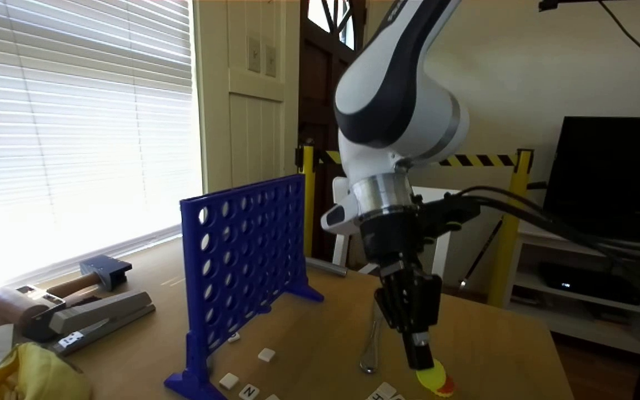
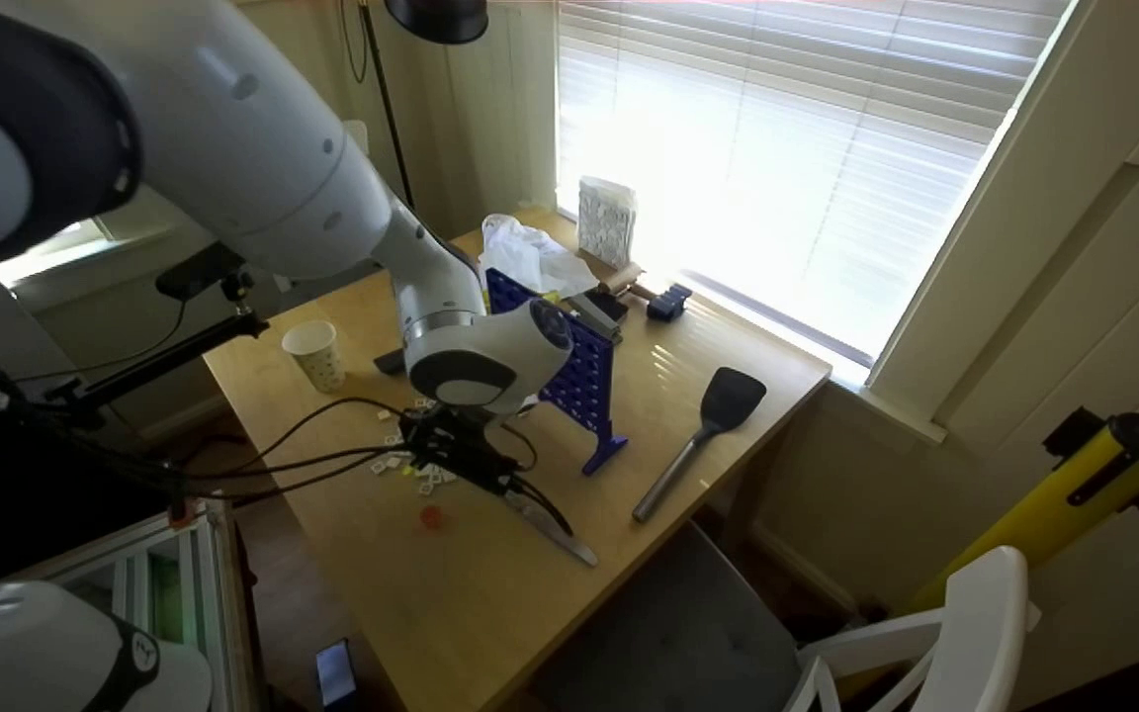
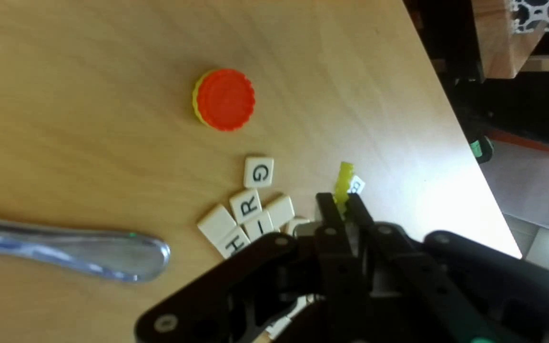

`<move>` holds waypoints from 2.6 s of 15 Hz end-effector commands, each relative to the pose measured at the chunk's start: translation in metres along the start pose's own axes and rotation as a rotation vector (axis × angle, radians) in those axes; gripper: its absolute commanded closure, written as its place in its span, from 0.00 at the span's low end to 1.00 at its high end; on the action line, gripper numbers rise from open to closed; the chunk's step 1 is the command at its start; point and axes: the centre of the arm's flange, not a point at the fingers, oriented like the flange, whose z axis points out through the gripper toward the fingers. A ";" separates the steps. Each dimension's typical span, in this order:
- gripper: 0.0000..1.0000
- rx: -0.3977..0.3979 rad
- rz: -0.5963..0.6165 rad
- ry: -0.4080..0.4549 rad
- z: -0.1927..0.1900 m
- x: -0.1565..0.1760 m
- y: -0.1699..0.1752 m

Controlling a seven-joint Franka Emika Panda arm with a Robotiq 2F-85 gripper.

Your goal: Turn the knife to the right, then put one yellow disc in the blue board

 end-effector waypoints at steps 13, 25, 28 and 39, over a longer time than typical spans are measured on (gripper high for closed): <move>0.92 -0.365 -0.446 -0.165 -0.167 0.049 -0.196; 0.98 -0.657 -0.685 -0.067 -0.229 0.119 -0.151; 0.98 -0.689 -0.844 -0.075 -0.241 0.150 -0.141; 0.98 -0.714 -0.890 -0.062 -0.231 0.168 -0.122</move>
